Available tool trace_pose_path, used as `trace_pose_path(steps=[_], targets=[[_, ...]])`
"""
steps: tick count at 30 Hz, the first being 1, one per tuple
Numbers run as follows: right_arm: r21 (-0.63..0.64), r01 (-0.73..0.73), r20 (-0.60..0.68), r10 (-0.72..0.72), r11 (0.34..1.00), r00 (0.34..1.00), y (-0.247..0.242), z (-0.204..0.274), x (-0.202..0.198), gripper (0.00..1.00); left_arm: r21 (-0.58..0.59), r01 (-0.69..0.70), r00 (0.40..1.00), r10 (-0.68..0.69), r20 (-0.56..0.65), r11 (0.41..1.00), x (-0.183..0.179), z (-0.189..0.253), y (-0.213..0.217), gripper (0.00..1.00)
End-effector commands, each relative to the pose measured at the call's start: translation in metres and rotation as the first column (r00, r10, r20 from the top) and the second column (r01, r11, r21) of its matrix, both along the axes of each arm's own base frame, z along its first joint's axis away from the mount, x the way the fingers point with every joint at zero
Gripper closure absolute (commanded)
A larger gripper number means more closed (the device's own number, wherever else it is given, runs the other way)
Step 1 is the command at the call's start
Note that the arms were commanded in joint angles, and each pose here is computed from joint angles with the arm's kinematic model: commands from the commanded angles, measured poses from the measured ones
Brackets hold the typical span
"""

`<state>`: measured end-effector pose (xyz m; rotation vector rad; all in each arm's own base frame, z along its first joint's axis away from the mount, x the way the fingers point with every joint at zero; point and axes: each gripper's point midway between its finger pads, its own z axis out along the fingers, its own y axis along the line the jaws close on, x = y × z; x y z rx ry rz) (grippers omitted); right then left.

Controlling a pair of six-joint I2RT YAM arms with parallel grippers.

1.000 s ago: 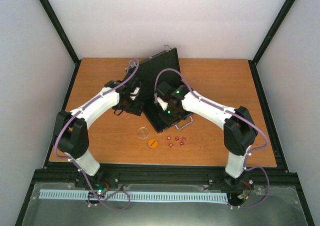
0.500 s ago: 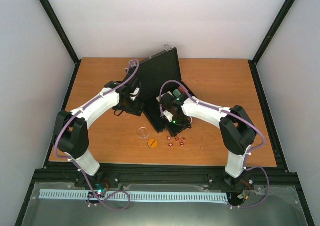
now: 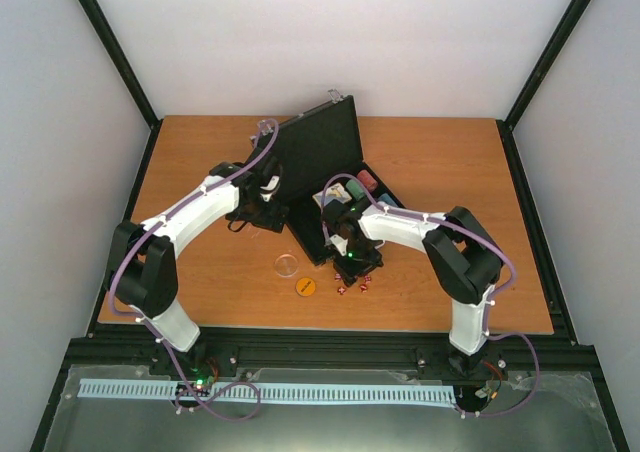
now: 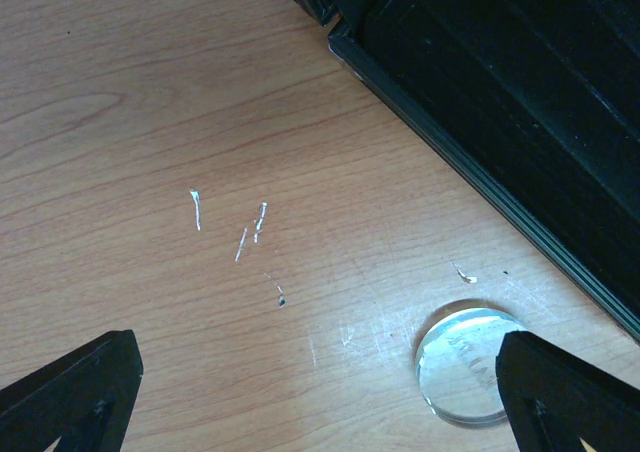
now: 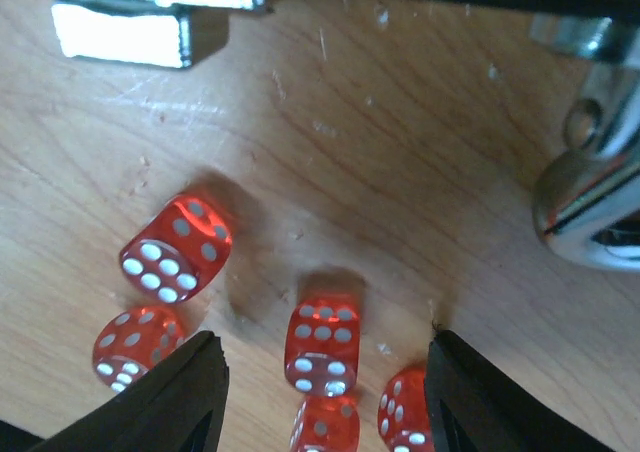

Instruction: Pack up texas hold em set

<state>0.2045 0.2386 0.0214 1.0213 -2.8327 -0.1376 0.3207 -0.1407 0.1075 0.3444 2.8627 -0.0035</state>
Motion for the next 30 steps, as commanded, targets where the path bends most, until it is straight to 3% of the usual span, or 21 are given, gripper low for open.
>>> trace_pose_path(steps=[1,6,11,16,20,25,30], targets=[[0.002,0.000,0.004,0.000,1.000,1.000,0.003,-0.010,0.003,0.46,-0.015,0.009,1.000,-0.008,0.030,1.000,0.003,0.009,-0.001,0.00],[0.002,0.000,0.007,0.000,1.000,1.000,0.005,-0.014,0.005,0.55,-0.012,0.010,1.000,-0.010,0.029,1.000,0.002,0.009,0.000,0.00],[-0.003,0.003,0.007,-0.003,1.000,1.000,0.004,-0.014,0.006,0.78,-0.019,0.013,0.999,-0.012,0.030,1.000,0.003,0.009,-0.002,0.00],[-0.014,0.000,0.015,0.000,1.000,1.000,0.003,-0.003,0.008,0.94,-0.021,0.013,0.999,-0.013,0.032,1.000,0.003,0.009,-0.002,0.00],[0.018,-0.011,0.044,0.010,1.000,0.999,0.014,0.032,0.018,0.95,-0.026,0.016,0.999,-0.015,0.034,1.000,0.002,0.010,-0.002,0.00],[0.047,0.006,0.181,-0.015,0.999,0.983,0.031,0.082,0.060,0.96,-0.033,0.017,0.999,-0.015,0.038,0.999,0.001,0.011,-0.002,0.00],[0.060,0.103,0.244,-0.114,0.993,0.963,0.040,0.072,0.113,0.97,-0.034,0.015,0.999,-0.013,0.039,0.999,-0.001,0.010,-0.001,0.00]])
